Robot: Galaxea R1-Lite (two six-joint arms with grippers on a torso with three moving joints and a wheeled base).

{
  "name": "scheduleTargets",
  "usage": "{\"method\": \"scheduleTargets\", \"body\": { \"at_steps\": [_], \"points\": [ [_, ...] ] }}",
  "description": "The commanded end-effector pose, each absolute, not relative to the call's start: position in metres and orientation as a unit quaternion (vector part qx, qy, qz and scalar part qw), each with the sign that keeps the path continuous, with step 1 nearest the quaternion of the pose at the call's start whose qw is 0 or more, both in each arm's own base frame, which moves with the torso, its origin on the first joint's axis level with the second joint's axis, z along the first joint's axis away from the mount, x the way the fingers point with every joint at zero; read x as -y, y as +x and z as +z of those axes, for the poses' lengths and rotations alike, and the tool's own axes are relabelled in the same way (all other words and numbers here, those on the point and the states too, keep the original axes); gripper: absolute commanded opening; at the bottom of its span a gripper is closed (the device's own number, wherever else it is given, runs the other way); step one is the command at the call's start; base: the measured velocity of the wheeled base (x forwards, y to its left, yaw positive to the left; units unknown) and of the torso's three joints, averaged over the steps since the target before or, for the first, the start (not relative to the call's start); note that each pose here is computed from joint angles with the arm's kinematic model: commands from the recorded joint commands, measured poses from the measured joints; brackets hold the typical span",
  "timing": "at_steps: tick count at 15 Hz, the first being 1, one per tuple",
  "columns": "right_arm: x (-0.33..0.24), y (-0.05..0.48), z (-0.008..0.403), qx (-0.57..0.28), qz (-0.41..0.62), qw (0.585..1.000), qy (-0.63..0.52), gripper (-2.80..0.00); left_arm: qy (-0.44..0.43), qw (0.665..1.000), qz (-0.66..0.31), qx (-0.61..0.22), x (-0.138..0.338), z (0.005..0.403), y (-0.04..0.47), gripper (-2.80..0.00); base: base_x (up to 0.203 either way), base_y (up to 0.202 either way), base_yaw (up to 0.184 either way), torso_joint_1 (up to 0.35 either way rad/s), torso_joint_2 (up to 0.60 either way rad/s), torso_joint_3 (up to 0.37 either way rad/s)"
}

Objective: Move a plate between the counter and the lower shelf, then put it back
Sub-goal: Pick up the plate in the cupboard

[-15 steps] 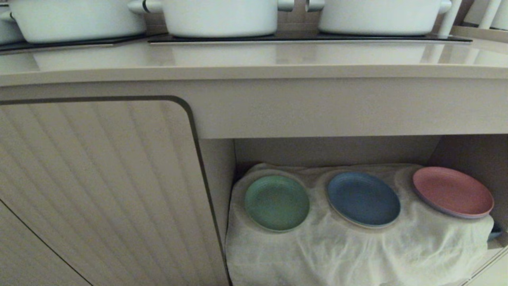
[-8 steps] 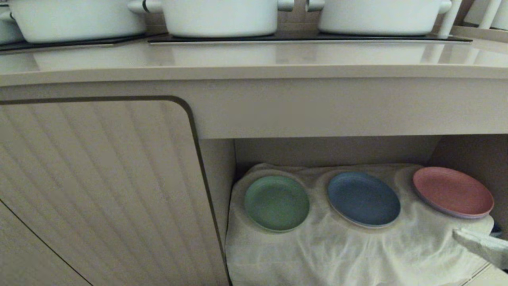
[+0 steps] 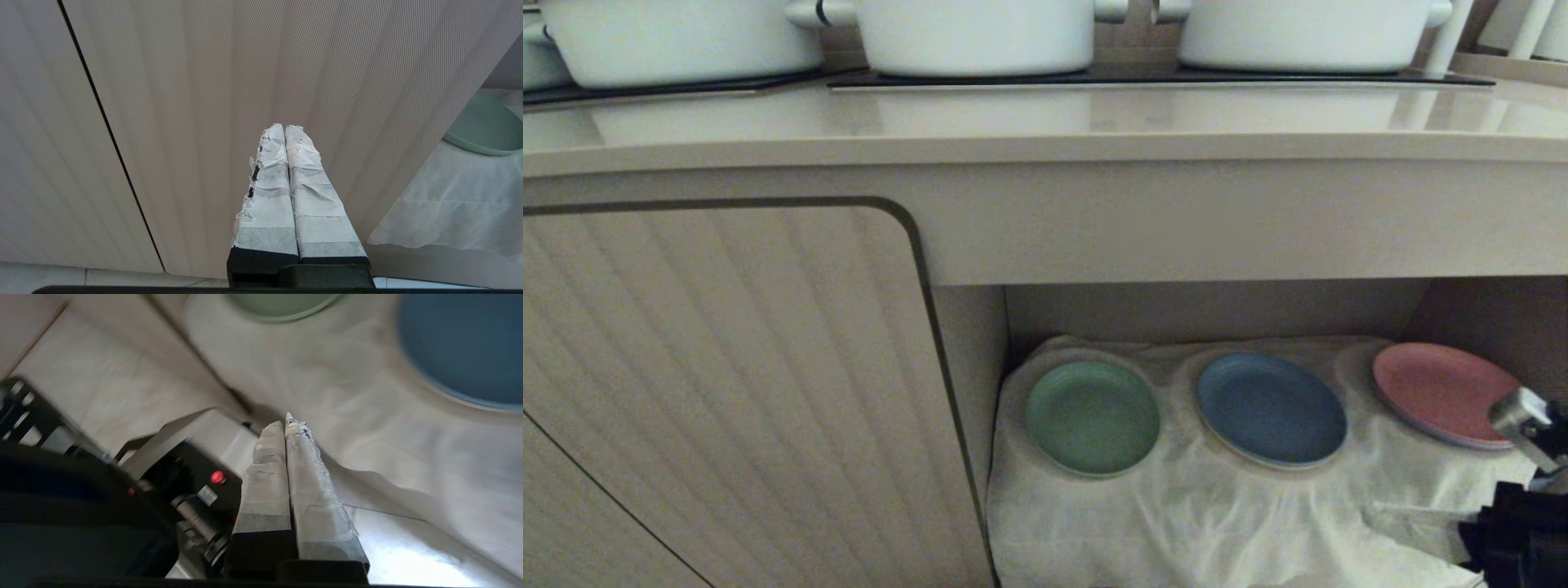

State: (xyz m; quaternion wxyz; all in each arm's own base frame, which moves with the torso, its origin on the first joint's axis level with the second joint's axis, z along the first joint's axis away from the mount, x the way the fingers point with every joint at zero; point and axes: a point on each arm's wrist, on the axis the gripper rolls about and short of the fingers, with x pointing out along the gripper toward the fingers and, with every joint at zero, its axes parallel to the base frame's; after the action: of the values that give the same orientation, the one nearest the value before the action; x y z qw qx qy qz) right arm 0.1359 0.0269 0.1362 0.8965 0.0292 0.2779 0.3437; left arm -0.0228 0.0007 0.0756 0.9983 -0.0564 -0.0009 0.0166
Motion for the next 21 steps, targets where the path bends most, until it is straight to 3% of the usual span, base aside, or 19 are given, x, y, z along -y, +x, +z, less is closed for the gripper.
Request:
{"method": "scheduleTargets", "body": {
  "at_steps": [1,15,21],
  "points": [
    [-0.037,0.153,0.125,-0.312,0.366,0.876,0.031,-2.8,-0.057,0.998,0.017,0.001,-0.001,0.075,-0.023,-2.8,0.0,0.0,0.0,0.0,0.0,0.0],
    [-0.105,0.25,0.099,-0.357,0.403,0.836,0.111,-2.8,-0.057,0.998,0.017,0.001,-0.001,0.075,-0.023,-2.8,0.0,0.0,0.0,0.0,0.0,0.0],
    [-0.117,0.274,0.085,-0.391,0.363,0.831,0.158,-2.8,-0.057,0.998,0.017,0.002,-0.001,0.076,-0.023,-2.8,0.0,0.0,0.0,0.0,0.0,0.0]
  ]
}}
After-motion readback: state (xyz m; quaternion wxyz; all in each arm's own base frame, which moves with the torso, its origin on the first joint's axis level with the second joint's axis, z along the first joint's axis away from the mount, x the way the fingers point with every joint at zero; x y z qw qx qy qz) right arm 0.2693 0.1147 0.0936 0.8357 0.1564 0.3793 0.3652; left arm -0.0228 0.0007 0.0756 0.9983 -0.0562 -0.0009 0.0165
